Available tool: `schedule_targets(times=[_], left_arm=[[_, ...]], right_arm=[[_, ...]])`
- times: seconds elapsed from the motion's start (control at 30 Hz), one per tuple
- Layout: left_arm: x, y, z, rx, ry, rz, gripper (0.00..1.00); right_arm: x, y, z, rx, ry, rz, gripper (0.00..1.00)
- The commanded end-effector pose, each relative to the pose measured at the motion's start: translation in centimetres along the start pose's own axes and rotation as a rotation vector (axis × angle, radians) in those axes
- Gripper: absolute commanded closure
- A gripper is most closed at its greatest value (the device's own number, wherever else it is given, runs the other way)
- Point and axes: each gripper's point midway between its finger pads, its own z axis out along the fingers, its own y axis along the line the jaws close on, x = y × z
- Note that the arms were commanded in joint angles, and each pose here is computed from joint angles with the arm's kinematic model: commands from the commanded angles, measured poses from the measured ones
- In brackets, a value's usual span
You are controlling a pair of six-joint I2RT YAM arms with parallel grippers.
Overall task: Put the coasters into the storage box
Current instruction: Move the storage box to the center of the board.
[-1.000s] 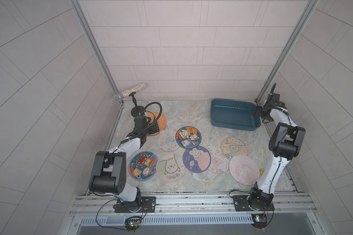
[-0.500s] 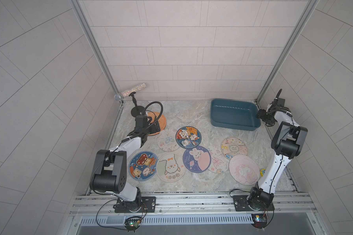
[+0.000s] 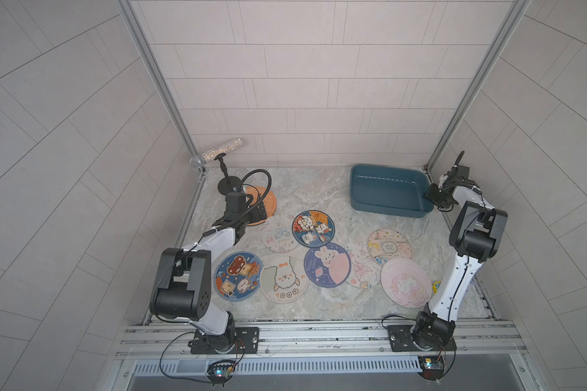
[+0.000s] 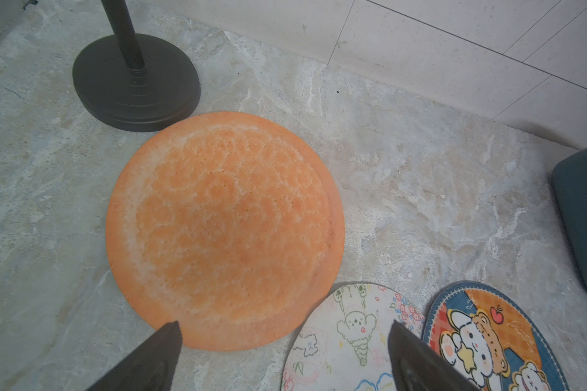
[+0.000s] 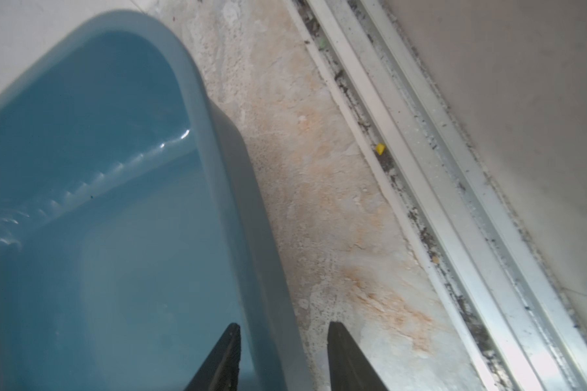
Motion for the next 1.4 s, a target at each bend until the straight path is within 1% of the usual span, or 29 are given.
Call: schedule_targets(times=[0.0,0.1,0.3,0.53,0.93,1.2,1.37], left_arm=[[-0.2,-0.4,0.2,0.000,0.012,0.006,0.00],[-0.2,-0.4,0.1,-0.005,0.013,0.010,0.00],[0.0,-0.5,0.2,-0.005,0.018,0.015,0.00],[0.0,-0.5,0.0,-0.011,0.021,0.019,0.00],[0.2,-0.7,0.0,-0.015,0.029,0.022,0.00],[0.3,-0.9,-0.2,-0.017,0.031,0.029,0.00],[0.3,-1.0,-0.2,-0.018,0.032,0.035,0.00]], right_arm=[[0.1,1.0,0.0,-0.014,0.001,-0.019,0.66],[0.2,1.7,0.0,-0.021,0.004,-0.037,0.75],[0.8,3.5,0.2,-0.035,0.014,-0.069,0.88],[2.8,6.7,0.8,-0.054,0.046,-0.125,1.00],[6.0,14.0,1.6,-0.141,0.074,-0.196,1.00],[8.4,19.3,2.8,-0.185,0.095,-0.264,1.00],[9.7,21.7,3.4,-0.205,0.105,-0.287,1.00]])
